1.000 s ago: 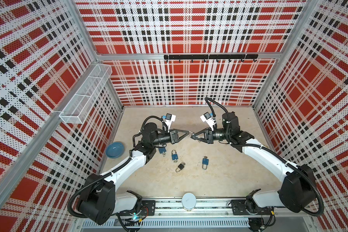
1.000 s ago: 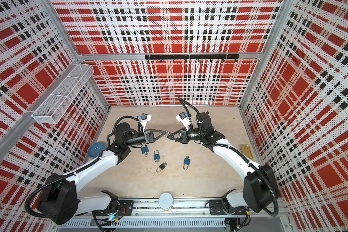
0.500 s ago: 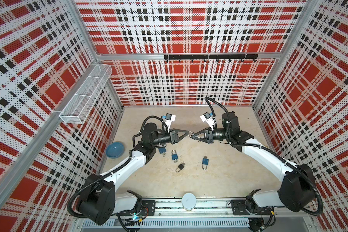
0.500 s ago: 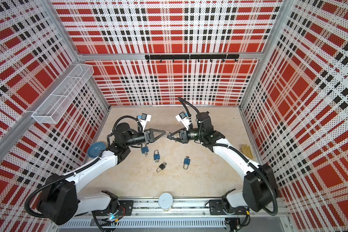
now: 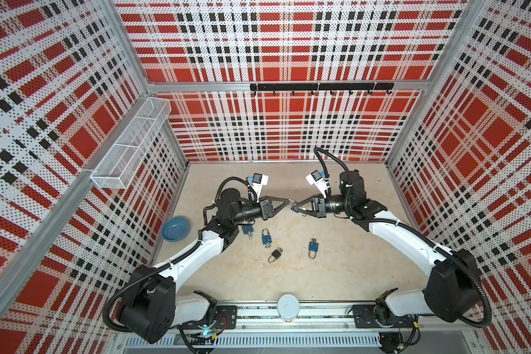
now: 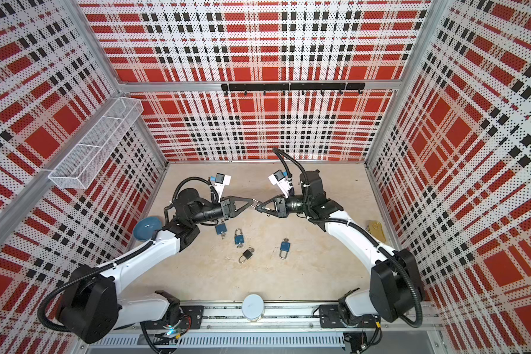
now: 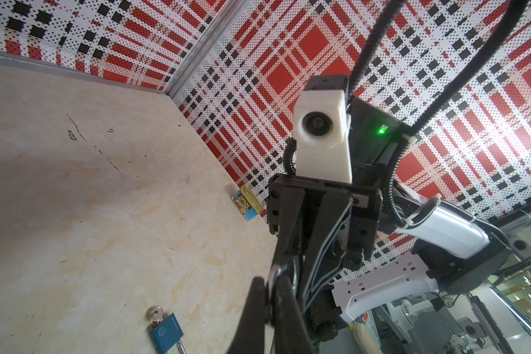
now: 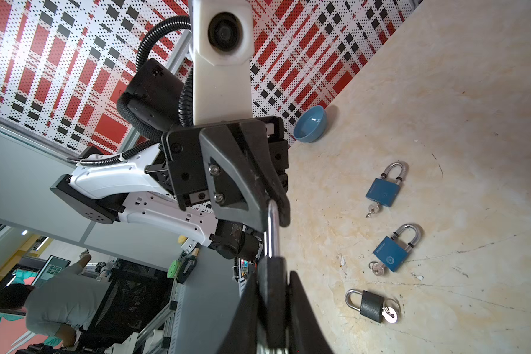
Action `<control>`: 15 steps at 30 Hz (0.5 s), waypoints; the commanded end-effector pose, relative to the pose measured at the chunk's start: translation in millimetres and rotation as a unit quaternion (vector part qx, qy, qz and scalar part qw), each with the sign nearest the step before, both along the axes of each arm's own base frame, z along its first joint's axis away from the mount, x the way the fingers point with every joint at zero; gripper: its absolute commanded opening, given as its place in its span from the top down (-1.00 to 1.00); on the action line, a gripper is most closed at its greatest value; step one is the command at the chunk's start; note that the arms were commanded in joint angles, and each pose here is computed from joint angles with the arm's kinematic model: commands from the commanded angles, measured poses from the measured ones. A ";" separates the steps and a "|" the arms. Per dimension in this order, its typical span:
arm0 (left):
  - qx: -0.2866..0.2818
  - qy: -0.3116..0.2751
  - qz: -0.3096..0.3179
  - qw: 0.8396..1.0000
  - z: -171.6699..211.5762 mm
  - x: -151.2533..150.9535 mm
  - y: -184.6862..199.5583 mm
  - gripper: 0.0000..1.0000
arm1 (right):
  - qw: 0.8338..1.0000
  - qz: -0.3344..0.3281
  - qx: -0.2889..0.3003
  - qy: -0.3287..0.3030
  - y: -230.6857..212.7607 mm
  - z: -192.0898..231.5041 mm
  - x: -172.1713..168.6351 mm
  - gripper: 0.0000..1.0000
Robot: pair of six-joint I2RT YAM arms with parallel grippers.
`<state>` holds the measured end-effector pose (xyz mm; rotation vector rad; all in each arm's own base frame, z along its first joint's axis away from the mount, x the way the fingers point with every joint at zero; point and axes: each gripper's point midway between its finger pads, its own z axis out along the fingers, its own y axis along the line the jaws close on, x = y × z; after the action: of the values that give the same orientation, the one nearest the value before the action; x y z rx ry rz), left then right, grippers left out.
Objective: Lock with the key
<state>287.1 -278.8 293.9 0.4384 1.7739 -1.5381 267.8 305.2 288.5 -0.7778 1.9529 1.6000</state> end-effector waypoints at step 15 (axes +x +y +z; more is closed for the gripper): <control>0.034 0.056 -0.045 0.997 -41.9 -28.3 -28.9 1.00 | 0.992 0.052 0.061 -0.093 14.4 45.8 -16.8 1.00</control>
<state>289.0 -283.8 294.1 0.4107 1.7614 -1.5094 269.8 303.3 288.2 -0.7591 1.9634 1.6034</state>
